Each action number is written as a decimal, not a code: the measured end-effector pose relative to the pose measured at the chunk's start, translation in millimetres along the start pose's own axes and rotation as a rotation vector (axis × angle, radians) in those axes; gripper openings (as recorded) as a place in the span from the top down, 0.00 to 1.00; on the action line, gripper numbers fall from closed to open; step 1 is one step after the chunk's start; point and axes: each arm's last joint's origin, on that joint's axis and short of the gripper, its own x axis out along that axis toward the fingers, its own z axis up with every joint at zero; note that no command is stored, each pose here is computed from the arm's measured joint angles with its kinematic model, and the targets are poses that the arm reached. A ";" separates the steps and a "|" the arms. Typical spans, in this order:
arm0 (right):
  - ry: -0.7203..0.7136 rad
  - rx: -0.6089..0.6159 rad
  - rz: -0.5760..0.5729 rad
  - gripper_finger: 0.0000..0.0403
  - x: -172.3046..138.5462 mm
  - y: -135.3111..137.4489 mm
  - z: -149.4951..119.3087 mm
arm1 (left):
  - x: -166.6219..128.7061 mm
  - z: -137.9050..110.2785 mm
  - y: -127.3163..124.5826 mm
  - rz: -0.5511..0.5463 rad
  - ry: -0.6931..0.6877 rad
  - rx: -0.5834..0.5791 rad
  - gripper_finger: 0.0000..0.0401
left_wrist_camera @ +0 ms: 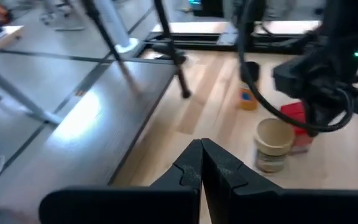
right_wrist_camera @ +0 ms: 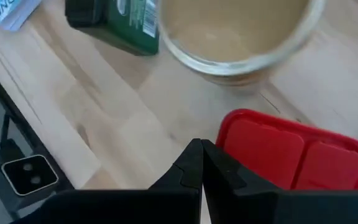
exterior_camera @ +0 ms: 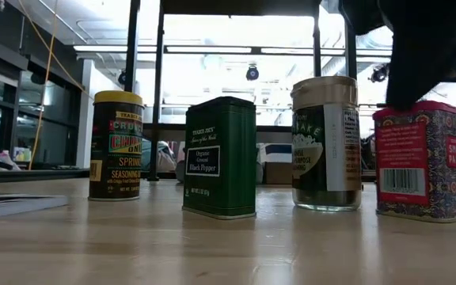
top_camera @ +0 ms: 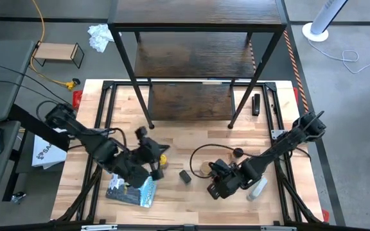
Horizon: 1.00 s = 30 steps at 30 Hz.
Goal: Shelf spices
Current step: Adjust the seasoning bottles and cans
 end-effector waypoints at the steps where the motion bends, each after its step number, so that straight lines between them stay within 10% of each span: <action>1: 0.009 0.013 -0.012 1.00 -0.1 -1.1 -0.4 | -1.8 -1.6 1.4 0.011 0.005 -0.003 1.00; 11: 0.005 0.053 -0.321 1.00 -15.8 -32.1 -11.1 | -5.9 -6.9 1.5 0.025 0.021 -0.017 1.00; 22: -0.155 0.094 -0.131 1.00 -19.1 -17.3 11.9 | -28.0 -23.6 -10.9 -0.097 0.106 -0.013 1.00; 30: -0.155 0.062 -0.017 1.00 13.7 -4.5 37.3 | -51.9 -89.5 -31.9 -0.110 0.212 -0.218 1.00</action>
